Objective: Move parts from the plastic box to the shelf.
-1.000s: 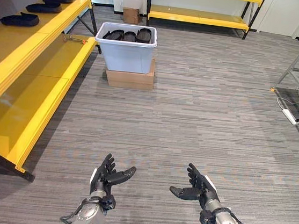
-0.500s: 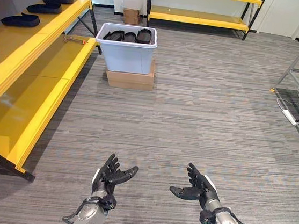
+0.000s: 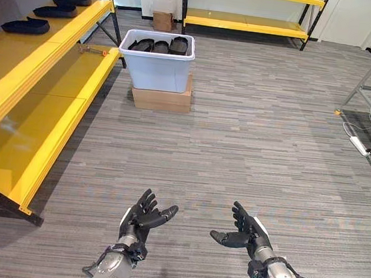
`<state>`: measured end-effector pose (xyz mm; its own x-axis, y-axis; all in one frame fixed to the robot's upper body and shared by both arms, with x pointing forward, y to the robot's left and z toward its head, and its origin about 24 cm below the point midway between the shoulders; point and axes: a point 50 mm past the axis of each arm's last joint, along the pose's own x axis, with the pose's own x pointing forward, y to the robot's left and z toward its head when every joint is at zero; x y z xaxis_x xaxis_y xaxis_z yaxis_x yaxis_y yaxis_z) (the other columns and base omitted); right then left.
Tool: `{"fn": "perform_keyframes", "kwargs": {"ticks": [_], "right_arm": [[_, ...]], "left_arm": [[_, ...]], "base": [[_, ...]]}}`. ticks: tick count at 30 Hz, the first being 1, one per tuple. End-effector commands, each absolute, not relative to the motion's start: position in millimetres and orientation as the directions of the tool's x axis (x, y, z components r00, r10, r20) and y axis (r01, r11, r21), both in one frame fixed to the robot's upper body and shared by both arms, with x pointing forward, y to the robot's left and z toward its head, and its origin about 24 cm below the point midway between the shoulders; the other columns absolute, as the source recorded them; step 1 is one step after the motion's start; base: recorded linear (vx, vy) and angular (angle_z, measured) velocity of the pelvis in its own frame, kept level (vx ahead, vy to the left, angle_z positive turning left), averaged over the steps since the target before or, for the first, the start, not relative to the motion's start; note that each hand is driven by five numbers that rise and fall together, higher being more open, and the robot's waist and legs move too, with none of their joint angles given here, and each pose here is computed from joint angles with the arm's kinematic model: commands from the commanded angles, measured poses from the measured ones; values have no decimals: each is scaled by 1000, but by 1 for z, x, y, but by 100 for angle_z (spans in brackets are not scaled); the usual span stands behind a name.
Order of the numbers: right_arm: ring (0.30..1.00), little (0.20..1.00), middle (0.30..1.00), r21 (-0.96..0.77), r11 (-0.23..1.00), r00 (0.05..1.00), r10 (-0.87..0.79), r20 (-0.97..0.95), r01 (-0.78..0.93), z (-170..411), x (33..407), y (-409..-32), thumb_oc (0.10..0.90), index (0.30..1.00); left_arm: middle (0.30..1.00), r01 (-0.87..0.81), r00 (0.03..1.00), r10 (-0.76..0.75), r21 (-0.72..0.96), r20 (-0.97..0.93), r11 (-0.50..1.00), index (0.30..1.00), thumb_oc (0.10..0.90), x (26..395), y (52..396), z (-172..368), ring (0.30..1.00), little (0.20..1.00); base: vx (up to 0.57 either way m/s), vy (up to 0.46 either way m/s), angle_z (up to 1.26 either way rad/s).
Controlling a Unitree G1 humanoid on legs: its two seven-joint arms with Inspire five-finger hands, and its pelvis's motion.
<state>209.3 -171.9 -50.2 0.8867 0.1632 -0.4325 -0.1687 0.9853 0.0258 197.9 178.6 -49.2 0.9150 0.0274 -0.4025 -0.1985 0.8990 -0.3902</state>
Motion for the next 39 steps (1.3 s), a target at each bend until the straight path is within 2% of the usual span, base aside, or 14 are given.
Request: {"fn": "perform_keyframes", "kwargs": {"ticks": [1, 16, 20, 27, 29, 33, 39], "right_arm": [[1000, 1000, 1000, -17, 974, 962, 220, -162, -225, 3, 247, -165, 900, 1000], [1000, 1000, 1000, -25, 971, 961, 233, -146, -240, 6, 247, -163, 900, 1000], [1000, 1000, 1000, -10, 974, 965, 224, -134, -227, 7, 248, -164, 900, 1000], [1000, 1000, 1000, -19, 968, 960, 246, -133, -250, 7, 248, -160, 900, 1000], [1000, 1000, 1000, -17, 967, 958, 250, -139, -255, 7, 247, -159, 900, 1000], [1000, 1000, 1000, 96, 963, 947, 264, -180, -250, 1, 246, -158, 900, 1000], [1000, 1000, 1000, 50, 969, 960, 247, -130, -243, 7, 249, -159, 900, 1000]], "left_arm": [[1000, -66, 982, -17, -428, -189, 901, 1000, 900, 229, 175, -10, 1000, 1000], [1000, -115, 975, 33, -370, -221, 922, 1000, 900, 230, 178, -12, 1000, 1000], [1000, -93, 977, 29, -301, -212, 949, 1000, 900, 231, 180, -11, 1000, 1000], [1000, -52, 964, -31, -302, -264, 952, 1000, 900, 232, 173, -18, 1000, 1000], [1000, -35, 971, -43, -317, -236, 948, 1000, 900, 232, 173, -15, 1000, 1000], [1000, 9, 980, -70, -309, -186, 951, 1000, 900, 234, 172, -9, 1000, 1000], [1000, 75, 981, -124, -297, -147, 952, 1000, 900, 237, 171, -4, 1000, 1000]], "base": [[16, 32, 0], [3, 25, 0], [1, 42, 2], [11, 33, 1], [17, 67, 0], [-14, 76, 0], [-45, 70, 0]]}}
